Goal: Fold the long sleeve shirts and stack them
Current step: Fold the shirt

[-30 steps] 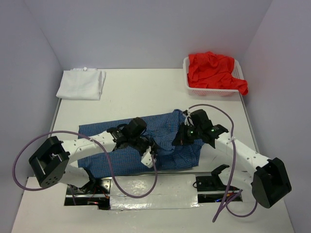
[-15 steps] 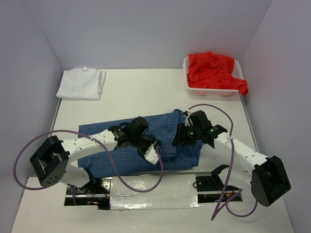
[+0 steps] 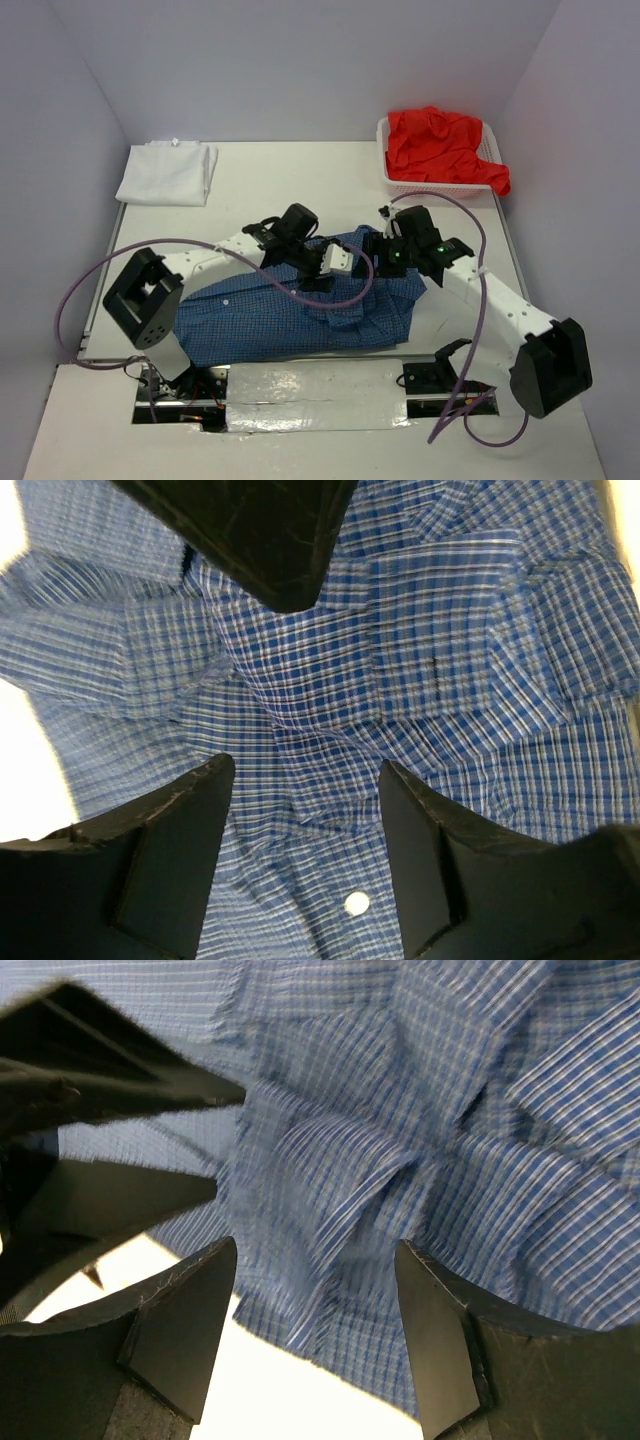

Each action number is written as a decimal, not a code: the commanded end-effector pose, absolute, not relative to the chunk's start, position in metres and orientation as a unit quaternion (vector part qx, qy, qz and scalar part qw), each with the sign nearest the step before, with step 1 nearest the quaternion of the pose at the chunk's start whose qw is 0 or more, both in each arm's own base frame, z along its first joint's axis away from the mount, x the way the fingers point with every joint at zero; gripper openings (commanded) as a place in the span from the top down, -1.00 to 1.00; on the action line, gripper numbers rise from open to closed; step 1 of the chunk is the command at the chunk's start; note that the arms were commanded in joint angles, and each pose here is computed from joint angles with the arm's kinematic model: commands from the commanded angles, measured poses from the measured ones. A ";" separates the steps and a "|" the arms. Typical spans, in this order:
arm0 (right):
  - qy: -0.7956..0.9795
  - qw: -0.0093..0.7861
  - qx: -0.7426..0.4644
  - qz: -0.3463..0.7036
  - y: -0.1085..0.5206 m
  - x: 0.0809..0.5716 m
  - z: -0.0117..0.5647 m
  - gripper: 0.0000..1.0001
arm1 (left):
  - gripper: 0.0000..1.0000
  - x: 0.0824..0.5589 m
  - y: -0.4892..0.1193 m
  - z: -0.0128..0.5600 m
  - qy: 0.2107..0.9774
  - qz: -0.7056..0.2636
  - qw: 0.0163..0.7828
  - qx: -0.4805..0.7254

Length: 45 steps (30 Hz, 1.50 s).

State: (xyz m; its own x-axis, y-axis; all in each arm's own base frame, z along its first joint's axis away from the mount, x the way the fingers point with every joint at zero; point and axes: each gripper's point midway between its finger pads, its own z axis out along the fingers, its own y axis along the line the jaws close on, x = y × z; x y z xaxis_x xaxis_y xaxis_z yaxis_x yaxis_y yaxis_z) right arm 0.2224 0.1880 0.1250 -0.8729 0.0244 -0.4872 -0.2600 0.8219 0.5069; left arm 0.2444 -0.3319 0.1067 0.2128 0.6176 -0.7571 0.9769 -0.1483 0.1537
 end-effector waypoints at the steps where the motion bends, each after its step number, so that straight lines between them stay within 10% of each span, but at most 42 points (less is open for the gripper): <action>1: 0.916 0.262 -0.078 0.294 0.189 0.248 0.127 -0.43 | -0.42 0.248 -0.339 0.109 0.608 -0.324 0.301 0.660; 13: 0.905 0.251 -0.110 0.325 0.198 0.251 0.088 -0.35 | -0.28 0.265 -0.321 0.091 0.745 -0.331 0.224 0.535; 35: 0.905 0.243 -0.118 0.328 0.195 0.240 0.077 0.21 | -0.15 0.235 -0.329 0.054 0.751 -0.383 0.170 0.510; 45: 0.903 0.253 -0.117 0.327 0.192 0.236 0.078 0.54 | 1.00 0.221 -0.329 0.055 0.739 -0.393 0.149 0.526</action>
State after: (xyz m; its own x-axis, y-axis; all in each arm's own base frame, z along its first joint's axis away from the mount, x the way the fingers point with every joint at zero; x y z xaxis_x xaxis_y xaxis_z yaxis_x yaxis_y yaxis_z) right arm 0.2286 0.1906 0.0671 -0.8762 -0.0601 -0.4782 -0.3448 0.7714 0.5349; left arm 0.2321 -0.3249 0.0503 -0.4092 0.6608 -0.6293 0.9023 0.1907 -0.3866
